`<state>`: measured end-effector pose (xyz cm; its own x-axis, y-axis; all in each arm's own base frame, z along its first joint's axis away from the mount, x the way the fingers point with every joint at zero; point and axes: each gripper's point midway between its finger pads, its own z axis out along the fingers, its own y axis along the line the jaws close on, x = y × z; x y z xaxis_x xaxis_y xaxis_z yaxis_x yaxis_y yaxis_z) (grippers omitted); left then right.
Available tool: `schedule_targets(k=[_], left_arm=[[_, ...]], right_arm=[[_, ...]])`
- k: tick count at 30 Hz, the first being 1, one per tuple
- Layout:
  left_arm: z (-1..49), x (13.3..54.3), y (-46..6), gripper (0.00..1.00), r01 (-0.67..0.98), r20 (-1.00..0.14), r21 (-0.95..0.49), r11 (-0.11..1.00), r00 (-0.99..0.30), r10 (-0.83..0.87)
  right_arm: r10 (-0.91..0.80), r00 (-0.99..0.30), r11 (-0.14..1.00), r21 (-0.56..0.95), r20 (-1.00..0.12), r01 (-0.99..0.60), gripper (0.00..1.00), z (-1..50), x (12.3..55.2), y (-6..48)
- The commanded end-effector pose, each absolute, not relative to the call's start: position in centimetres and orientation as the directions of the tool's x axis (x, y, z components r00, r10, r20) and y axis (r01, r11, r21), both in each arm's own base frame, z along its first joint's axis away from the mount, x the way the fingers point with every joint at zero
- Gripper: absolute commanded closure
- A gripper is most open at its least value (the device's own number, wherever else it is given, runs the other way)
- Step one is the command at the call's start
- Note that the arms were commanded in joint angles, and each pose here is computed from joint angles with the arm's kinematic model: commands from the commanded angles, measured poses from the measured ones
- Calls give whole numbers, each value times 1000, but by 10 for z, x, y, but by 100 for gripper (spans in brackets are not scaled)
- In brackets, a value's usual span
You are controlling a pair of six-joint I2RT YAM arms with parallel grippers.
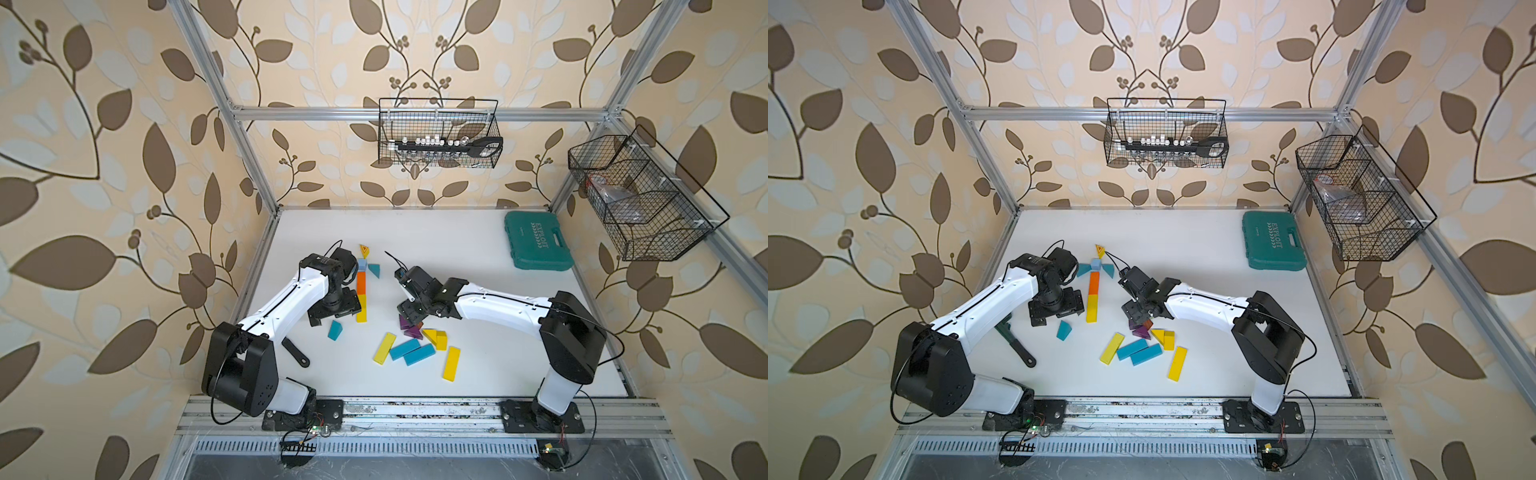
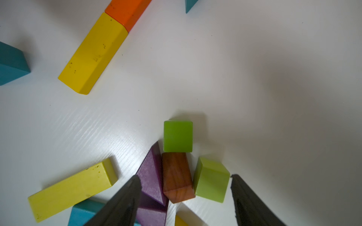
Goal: Assemble a small pinwheel with building blocks
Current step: Assemble the building block at the center of the board, then move the building block to the center of the board.
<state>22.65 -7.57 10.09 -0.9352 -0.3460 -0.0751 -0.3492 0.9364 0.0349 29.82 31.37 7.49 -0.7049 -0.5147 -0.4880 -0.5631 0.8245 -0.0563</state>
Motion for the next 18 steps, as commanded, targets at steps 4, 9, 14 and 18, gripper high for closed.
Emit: schedule_targets(k=[4, 9, 14, 18], left_arm=[[107, 224, -62, 1, -396, -122, 33, 917, -913, -390], [105, 226, -59, 1, -395, -126, 25, 919, -913, -389], [105, 227, -57, 1, -398, -133, 30, 917, -911, -391], [105, 227, -52, 1, -415, -142, 49, 909, -903, -404]], right_arm=[[-531, -723, 830, -101, -443, -548, 31, 60, 310, 321], [-546, -732, 824, -104, -408, -557, 33, 45, 314, 330], [-552, -741, 823, -108, -382, -558, 49, 34, 317, 334], [-556, -744, 823, -117, -372, -556, 76, 30, 320, 334]])
